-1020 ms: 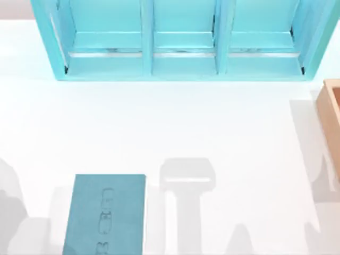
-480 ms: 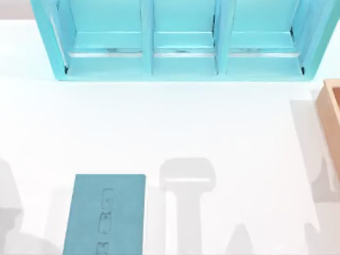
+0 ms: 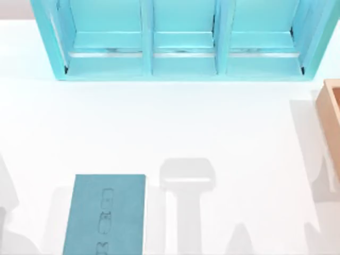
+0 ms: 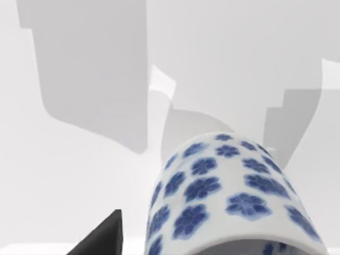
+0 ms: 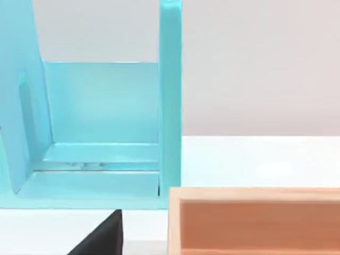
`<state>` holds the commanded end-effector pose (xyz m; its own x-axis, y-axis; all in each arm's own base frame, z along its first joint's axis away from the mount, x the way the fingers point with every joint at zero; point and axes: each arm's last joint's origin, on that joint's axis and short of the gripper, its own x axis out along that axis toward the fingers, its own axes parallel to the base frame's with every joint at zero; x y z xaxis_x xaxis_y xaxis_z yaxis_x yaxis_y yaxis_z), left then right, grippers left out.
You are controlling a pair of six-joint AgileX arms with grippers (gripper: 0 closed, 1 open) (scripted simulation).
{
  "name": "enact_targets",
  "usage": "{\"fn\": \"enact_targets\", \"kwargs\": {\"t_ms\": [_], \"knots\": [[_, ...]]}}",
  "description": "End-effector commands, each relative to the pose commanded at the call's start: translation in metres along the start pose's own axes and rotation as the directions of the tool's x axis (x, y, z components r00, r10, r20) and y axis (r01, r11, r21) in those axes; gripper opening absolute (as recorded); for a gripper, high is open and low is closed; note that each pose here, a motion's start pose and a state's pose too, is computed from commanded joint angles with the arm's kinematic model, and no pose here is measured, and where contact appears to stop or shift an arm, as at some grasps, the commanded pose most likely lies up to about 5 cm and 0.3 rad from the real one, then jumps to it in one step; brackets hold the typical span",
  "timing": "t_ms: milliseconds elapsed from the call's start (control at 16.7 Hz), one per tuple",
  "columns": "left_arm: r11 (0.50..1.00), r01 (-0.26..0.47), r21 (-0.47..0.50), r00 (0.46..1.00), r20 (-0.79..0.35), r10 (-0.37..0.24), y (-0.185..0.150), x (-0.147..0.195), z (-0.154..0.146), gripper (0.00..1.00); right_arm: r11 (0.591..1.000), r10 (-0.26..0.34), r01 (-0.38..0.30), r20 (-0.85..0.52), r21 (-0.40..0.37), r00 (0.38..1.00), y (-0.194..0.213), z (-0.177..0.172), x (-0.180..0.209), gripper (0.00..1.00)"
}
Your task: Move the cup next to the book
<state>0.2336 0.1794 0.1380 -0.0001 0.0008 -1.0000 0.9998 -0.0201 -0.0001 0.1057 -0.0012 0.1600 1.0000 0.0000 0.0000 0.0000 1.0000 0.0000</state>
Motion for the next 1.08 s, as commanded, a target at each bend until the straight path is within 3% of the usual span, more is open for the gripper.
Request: {"fn": "enact_targets", "kwargs": {"t_ms": [60, 840, 1080], "knots": [[1.0, 0.0, 0.0, 1.0, 0.0, 0.0, 0.0, 0.0, 0.0, 1.0, 1.0, 0.0, 0.0, 0.0, 0.0, 1.0, 0.0, 0.0, 0.0, 1.0], [1.0, 0.0, 0.0, 1.0, 0.0, 0.0, 0.0, 0.0, 0.0, 0.02, 1.0, 0.0, 0.0, 0.0, 0.0, 1.0, 0.0, 0.0, 0.0, 1.0], [1.0, 0.0, 0.0, 1.0, 0.0, 0.0, 0.0, 0.0, 0.0, 0.0, 1.0, 0.0, 0.0, 0.0, 0.0, 1.0, 0.0, 0.0, 0.0, 1.0]]}}
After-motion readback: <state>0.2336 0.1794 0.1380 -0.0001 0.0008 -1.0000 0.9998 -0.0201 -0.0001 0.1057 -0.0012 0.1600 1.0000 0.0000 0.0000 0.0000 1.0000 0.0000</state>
